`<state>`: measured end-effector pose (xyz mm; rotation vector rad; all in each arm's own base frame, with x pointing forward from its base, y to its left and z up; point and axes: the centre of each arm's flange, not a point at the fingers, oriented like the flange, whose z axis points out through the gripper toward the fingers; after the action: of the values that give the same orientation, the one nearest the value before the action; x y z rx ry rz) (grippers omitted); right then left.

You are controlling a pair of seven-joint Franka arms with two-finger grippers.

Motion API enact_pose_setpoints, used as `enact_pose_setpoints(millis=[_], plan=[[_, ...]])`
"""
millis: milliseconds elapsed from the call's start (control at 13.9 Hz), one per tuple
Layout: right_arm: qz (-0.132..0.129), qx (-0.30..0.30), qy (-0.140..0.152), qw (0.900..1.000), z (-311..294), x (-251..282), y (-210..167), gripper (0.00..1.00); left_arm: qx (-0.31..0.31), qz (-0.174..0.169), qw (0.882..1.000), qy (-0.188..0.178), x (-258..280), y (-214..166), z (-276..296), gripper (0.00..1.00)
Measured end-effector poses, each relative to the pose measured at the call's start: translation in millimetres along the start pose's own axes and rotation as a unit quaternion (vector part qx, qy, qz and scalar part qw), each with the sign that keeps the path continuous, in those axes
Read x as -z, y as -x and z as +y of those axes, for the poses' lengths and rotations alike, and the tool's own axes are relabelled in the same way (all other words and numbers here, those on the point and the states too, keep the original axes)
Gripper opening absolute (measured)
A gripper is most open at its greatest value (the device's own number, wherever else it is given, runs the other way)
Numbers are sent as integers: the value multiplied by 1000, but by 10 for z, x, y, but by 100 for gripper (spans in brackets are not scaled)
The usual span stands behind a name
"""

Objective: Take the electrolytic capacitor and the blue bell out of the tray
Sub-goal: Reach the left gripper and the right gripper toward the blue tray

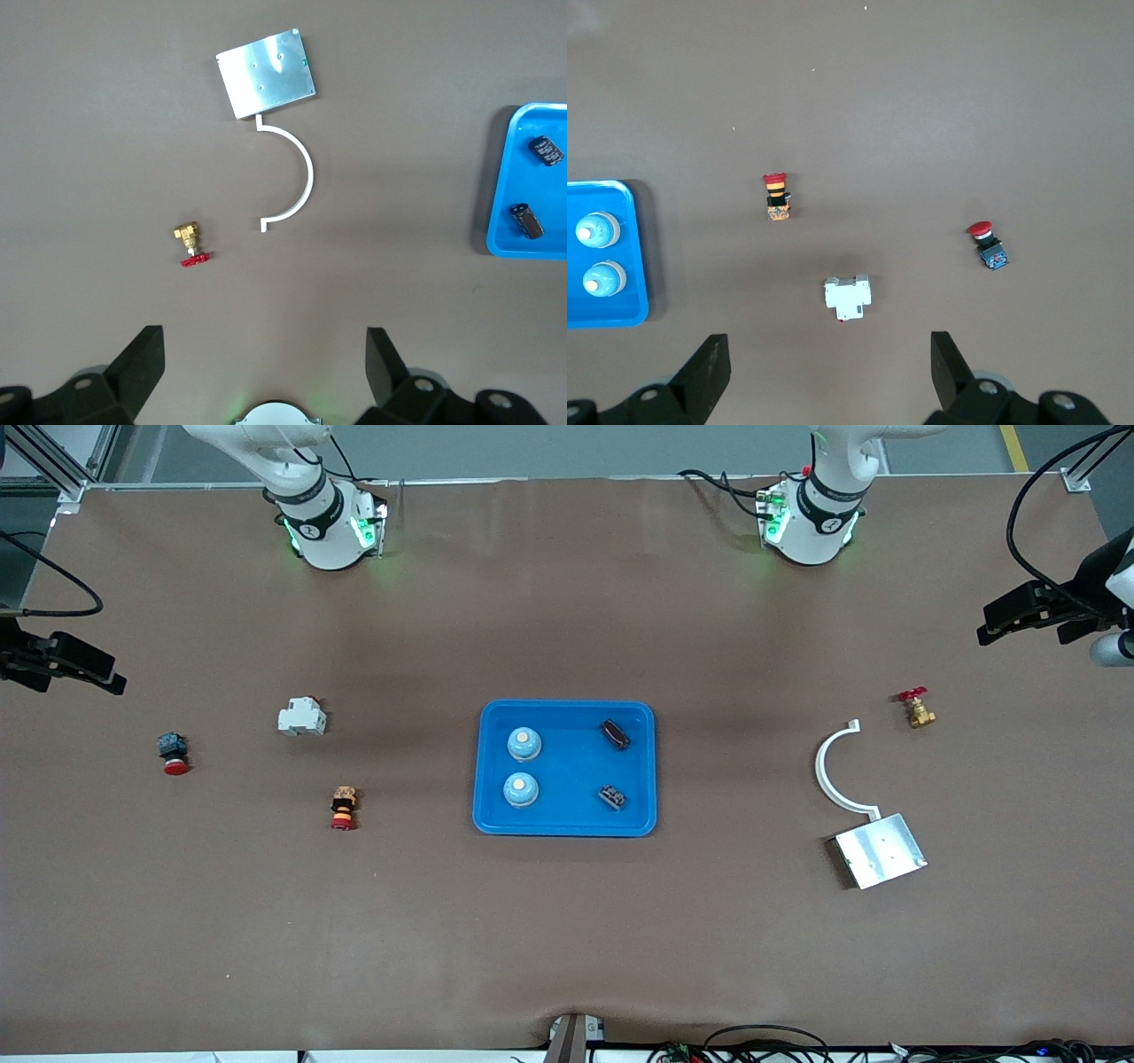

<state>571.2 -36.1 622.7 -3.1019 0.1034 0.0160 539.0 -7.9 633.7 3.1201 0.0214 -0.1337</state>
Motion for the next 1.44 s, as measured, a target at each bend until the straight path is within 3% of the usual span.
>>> enact_pose_setpoints(millis=[144, 359, 574, 789, 1005, 1220, 1435], plan=[[-3, 2, -1, 1000, -30, -19, 16, 100, 2, -8, 1000, 0, -36, 3, 2, 100], [-16, -6, -31, 999, -106, -132, 39, 100, 18, -38, 999, -3, -247, -77, 149, 100], [-22, -29, -39, 999, -159, -203, 45, 100, 34, -71, 997, -4, -593, -188, 818, 100], [-12, -55, -40, 998, -374, -289, 90, 100, 74, -105, 992, 14, -937, -271, 1396, 100], [-9, -88, -40, 995, -801, -403, 204, 100, 118, -112, 987, 12, -1148, -375, 1770, 100], [-20, -137, -54, 989, -1164, -455, 291, 100, 170, -98, 980, 19, -1408, -470, 2256, 100], [-19, -175, -64, 982, -1499, -611, 338, 100, 246, -86, 964, 46, -1652, -556, 2677, 100]])
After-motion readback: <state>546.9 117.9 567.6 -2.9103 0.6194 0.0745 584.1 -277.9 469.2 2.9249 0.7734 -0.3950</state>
